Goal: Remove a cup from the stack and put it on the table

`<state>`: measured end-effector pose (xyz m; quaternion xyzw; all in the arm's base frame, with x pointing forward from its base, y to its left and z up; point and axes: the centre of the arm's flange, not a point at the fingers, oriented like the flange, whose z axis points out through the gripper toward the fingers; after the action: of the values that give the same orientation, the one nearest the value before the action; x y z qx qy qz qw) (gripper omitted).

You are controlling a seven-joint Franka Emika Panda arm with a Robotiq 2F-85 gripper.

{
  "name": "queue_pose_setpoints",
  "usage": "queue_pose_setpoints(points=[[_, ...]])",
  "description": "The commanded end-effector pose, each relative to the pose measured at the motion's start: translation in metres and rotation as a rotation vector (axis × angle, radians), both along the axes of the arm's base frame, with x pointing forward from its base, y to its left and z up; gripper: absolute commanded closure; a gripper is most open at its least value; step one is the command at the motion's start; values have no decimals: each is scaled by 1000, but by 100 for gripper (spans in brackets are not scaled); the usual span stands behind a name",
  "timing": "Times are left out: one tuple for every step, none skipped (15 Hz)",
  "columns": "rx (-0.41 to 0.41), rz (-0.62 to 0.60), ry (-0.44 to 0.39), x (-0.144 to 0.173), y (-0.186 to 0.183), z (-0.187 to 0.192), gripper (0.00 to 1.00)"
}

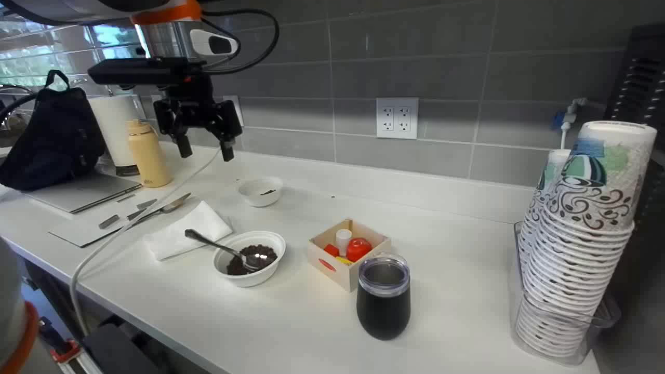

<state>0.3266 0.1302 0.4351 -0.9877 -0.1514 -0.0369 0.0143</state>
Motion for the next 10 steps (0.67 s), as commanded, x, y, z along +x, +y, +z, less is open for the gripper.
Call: queue_pose_setpoints(points=[[0,0,0,0,0,0,0],[0,0,0,0,0,0,0],[0,0,0,0,0,0,0],[0,0,0,0,0,0,0],[0,0,0,0,0,0,0],[0,0,0,0,0,0,0],[-17,-28,-18,3,-3,-2,0],[-33,-52,-29,8,-10,-2,0],[-41,-87,-42,14,-19,-1,0],[-46,-125,-51,20,-31,2,0]])
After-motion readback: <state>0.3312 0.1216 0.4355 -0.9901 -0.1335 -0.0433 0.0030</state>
